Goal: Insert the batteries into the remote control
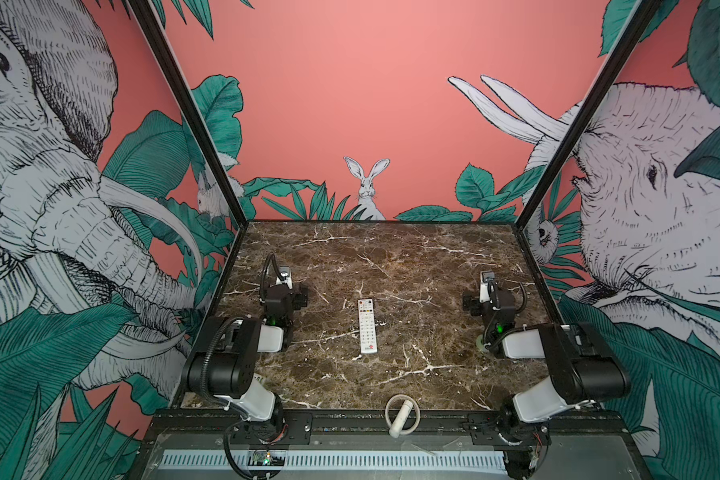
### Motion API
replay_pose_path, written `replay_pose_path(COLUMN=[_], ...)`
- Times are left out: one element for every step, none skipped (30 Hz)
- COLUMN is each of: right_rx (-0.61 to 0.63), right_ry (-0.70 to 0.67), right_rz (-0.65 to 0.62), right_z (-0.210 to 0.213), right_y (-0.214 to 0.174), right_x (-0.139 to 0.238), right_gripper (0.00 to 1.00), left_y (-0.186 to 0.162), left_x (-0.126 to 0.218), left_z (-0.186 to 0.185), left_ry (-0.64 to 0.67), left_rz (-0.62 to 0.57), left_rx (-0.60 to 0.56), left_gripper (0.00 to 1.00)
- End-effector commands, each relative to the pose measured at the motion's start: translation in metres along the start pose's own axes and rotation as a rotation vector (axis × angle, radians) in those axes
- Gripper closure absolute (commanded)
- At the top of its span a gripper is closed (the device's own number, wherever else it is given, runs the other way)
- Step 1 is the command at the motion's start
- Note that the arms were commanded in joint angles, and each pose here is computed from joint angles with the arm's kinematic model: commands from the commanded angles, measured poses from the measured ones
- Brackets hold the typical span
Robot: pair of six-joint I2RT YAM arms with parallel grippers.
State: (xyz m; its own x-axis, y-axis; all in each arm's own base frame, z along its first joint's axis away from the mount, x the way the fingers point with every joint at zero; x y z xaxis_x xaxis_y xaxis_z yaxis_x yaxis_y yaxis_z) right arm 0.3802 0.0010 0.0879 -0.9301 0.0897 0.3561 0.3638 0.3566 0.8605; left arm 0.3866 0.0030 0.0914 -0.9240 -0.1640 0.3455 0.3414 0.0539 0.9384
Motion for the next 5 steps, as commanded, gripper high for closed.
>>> replay_pose_path(right_rx=[-0.059, -0.058, -0.06, -0.06, -0.059], right_ry=[0.043, 0.04, 0.032, 0.028, 0.026], right_rz=[-0.024, -0.023, -0.028, -0.03, -0.028], right_z=[-0.0055, -0.0061, -0.0074, -0.0079, -0.0079], right_y=[0.0094, 0.0089, 0.0101, 0.0104, 0.0092], right_x=[-0.0069, -0.0065, -0.0063, -0.0057, -0.005], right_gripper=[0.01, 0.01, 0.01, 0.01, 0.01], left_y=[0.0098, 0.0093, 0.0097, 0.0092, 0.0094], left_x=[0.0021, 0.0022, 0.0021, 0.0023, 0.0022], left_z=[0.0004, 0.0004, 0.0006, 0.0004, 0.0004], left_ry=[-0.004, -0.005, -0.004, -0.004, -0.005], left_rz=[-0.032, -0.031, -0.032, -0.03, -0.031], left_rx=[0.001, 0.001, 0.001, 0.001, 0.001], left_gripper=[0.0, 0.0, 0.0, 0.0, 0.0])
Point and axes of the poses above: each gripper's point midway between its finger pads, its own x axis back along the fingers, its own z axis along the line the jaws close on, y = z × x, the point moved 1 cm from there along x, back along the fingers, and after that the axes turned 12 degrees about x, right-handed, at the moved point
